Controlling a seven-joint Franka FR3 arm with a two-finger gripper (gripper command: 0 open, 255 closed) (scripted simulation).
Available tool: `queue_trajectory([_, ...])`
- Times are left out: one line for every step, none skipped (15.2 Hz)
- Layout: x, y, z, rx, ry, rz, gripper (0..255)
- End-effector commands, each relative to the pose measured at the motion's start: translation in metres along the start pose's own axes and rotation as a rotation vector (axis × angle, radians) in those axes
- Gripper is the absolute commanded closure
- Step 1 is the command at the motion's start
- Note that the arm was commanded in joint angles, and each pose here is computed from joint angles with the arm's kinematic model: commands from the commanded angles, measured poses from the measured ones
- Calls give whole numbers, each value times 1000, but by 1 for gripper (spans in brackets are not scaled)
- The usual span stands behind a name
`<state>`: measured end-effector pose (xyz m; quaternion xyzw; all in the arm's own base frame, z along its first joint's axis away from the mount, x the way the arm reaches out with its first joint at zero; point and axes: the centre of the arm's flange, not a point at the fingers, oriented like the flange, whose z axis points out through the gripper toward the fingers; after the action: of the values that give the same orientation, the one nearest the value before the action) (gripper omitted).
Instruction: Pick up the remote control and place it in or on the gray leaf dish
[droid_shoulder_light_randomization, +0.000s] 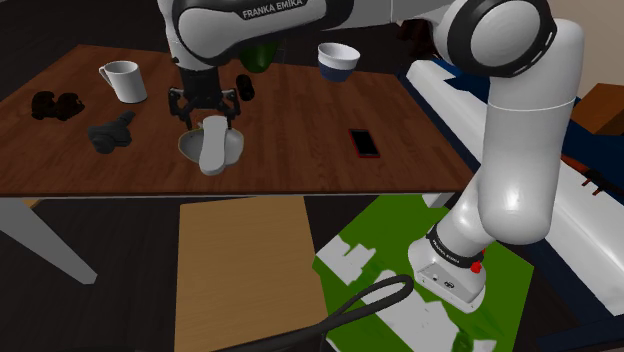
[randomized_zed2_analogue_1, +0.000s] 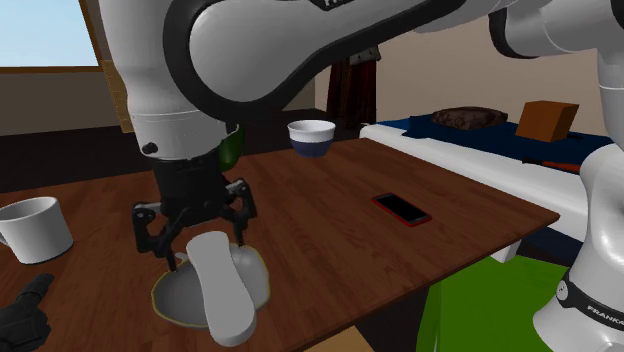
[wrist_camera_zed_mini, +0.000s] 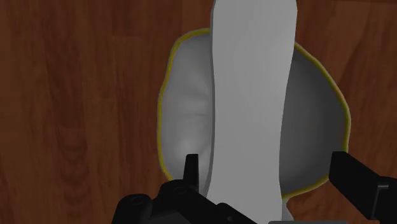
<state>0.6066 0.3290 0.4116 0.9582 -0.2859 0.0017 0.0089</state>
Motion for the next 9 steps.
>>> queue_trajectory([-2, 1, -23, -1, 0, 0, 0])
queue_trajectory([-2, 1, -23, -1, 0, 0, 0])
queue_trajectory([-3, 1, -23, -1, 0, 0, 0])
queue_trajectory([-3, 1, -23, -1, 0, 0, 0])
queue_trajectory([-2, 1, -23, -1, 0, 0, 0])
queue_trajectory([-2, 1, -23, -1, 0, 0, 0])
queue_trajectory([-2, 1, -23, -1, 0, 0, 0])
queue_trajectory([-2, 1, -23, -1, 0, 0, 0])
queue_trajectory([-2, 1, -23, -1, 0, 0, 0])
